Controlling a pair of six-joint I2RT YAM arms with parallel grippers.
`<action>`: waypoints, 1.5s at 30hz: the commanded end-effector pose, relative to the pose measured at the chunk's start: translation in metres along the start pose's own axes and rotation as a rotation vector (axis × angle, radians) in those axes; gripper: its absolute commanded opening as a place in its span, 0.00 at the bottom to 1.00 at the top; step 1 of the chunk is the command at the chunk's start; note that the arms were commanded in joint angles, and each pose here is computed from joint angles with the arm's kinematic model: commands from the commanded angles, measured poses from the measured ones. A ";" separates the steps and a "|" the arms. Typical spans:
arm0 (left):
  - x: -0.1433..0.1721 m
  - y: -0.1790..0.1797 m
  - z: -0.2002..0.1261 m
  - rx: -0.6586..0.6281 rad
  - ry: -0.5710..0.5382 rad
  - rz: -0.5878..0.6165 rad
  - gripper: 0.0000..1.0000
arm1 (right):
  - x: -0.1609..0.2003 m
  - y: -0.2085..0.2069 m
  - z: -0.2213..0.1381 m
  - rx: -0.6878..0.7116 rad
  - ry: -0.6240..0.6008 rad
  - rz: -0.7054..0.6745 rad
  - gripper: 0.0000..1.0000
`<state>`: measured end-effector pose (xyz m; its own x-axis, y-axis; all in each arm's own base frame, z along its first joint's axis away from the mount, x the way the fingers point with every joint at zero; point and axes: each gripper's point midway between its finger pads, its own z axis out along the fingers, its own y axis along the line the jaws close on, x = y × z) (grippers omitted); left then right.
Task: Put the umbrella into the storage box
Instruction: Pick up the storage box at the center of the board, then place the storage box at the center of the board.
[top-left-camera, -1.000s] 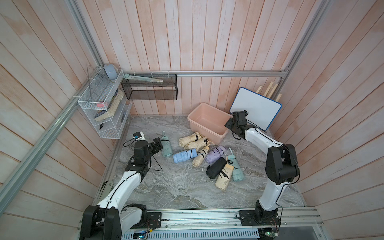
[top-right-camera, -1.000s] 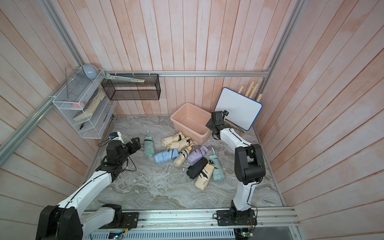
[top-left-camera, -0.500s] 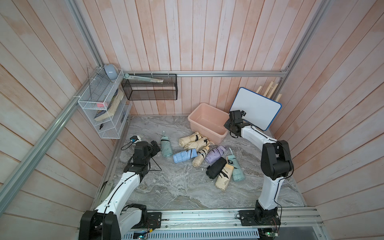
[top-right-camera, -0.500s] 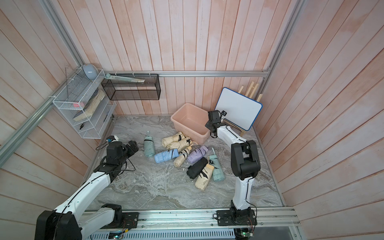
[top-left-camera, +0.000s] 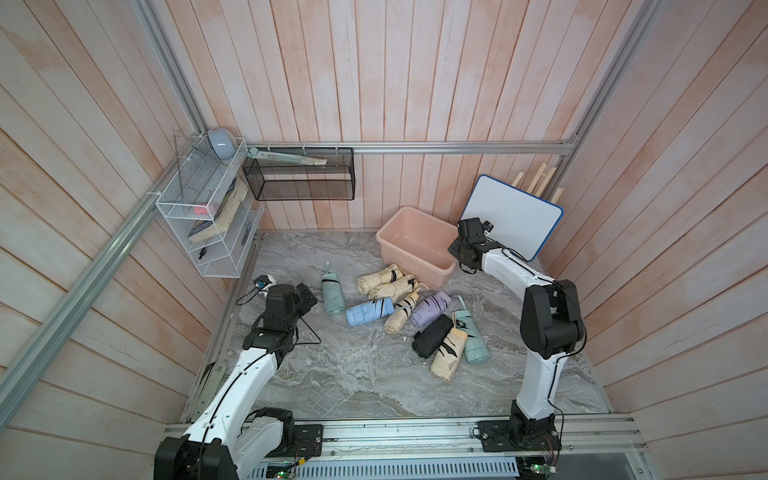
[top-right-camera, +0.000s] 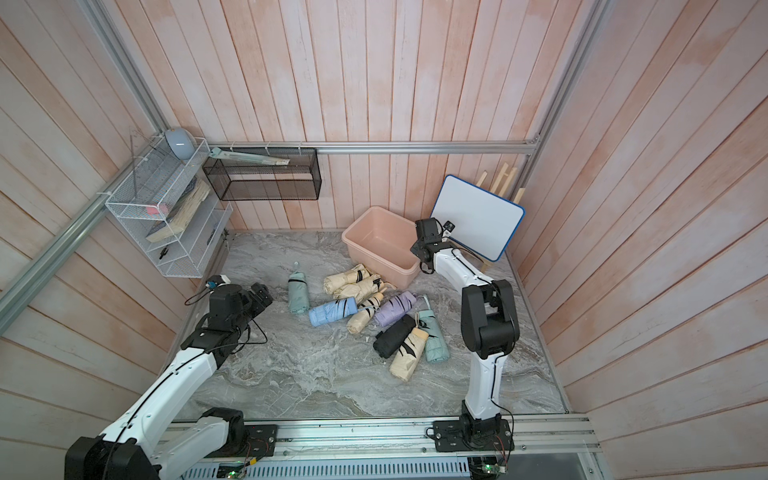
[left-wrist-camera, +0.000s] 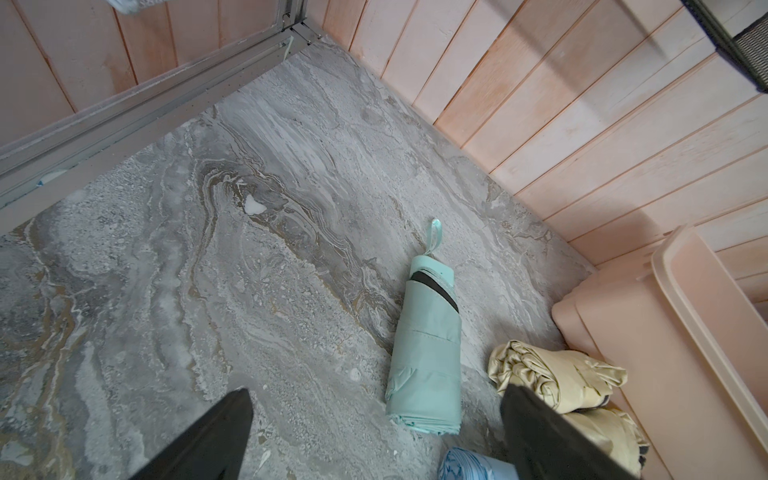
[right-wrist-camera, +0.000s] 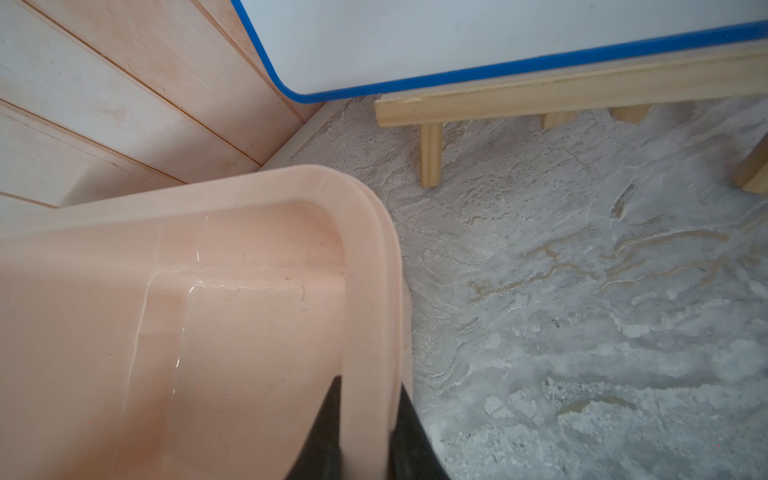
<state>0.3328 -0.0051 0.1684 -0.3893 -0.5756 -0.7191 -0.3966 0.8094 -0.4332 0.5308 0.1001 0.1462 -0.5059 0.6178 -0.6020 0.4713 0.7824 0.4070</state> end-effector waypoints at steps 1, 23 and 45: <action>-0.012 -0.005 -0.009 0.006 -0.031 -0.026 1.00 | -0.033 0.020 -0.038 -0.086 -0.068 0.058 0.00; -0.008 -0.016 -0.028 0.107 -0.005 -0.080 1.00 | -0.025 0.043 -0.182 -0.367 -0.057 -0.022 0.00; 0.011 0.024 -0.074 -0.035 0.101 -0.243 1.00 | 0.197 -0.001 -0.269 -0.540 0.292 -0.331 0.00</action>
<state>0.2673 -0.0011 0.1954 -0.3481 -0.7458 -0.5680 -0.4892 0.6614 -0.5686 0.2362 0.2286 0.1958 -0.7985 0.2140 -0.5626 -0.1089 0.8679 0.4847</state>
